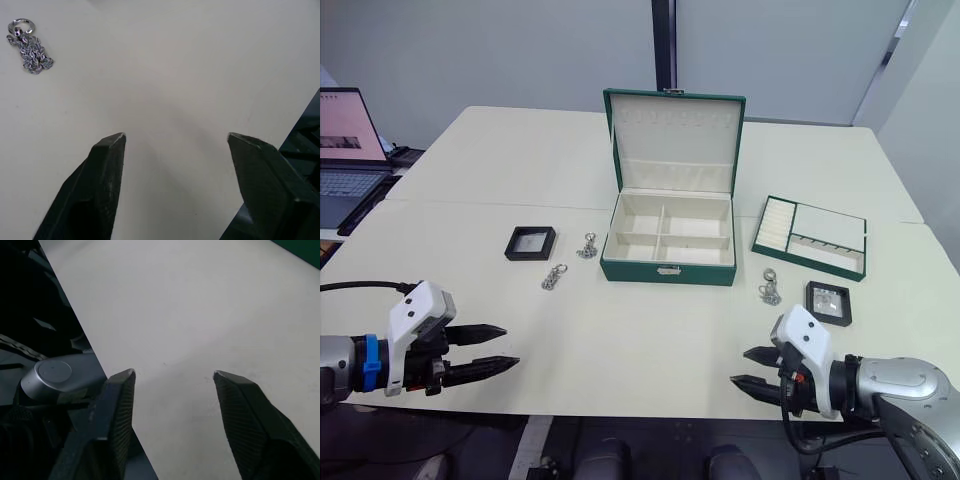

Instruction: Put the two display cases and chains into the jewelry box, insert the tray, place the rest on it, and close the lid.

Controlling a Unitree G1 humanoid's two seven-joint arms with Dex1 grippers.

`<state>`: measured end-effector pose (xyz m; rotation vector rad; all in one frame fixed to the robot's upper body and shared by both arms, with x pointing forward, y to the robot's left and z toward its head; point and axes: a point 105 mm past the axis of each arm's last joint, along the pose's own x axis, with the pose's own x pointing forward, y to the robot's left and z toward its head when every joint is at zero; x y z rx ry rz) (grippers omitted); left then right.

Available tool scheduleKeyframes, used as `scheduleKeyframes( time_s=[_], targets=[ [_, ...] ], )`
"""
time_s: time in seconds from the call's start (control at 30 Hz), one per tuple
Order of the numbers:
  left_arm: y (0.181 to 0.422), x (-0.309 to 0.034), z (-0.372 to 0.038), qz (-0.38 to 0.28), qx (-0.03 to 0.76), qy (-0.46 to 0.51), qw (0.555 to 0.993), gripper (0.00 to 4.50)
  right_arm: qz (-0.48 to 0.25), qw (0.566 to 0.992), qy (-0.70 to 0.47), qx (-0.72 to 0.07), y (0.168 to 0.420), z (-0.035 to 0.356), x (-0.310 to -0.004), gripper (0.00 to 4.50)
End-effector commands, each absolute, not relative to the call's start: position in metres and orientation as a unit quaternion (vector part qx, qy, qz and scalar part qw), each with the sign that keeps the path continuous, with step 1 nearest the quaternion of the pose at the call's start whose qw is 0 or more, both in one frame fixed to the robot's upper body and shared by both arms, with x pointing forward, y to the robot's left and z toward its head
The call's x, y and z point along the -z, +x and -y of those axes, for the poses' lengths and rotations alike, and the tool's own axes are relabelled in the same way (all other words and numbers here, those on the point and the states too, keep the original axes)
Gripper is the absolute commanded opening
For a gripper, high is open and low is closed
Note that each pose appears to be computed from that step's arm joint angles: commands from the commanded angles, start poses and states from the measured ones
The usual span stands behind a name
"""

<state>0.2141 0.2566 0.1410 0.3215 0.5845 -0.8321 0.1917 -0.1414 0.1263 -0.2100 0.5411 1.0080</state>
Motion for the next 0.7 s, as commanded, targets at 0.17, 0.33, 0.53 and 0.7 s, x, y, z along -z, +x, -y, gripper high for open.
scheduleKeyframes(
  time_s=[0.17,0.33,0.53,0.7],
  targets=[
    [0.218,-0.157,-0.260,-0.239,0.381,0.174,0.876,4.50,-0.235,0.834,-0.115,-0.485,0.189,0.139,-0.133,4.45],
    [0.230,-0.173,-0.252,-0.145,0.360,0.164,0.907,4.50,-0.128,0.845,-0.143,-0.499,0.190,0.128,-0.163,4.45],
    [0.234,-0.194,-0.237,-0.031,0.356,0.083,0.930,4.50,-0.046,0.833,-0.154,-0.529,0.191,0.107,-0.199,4.45],
    [0.234,-0.195,-0.236,-0.039,0.347,0.098,0.932,4.50,-0.046,0.833,-0.150,-0.531,0.195,0.101,-0.201,4.45]
  ],
)
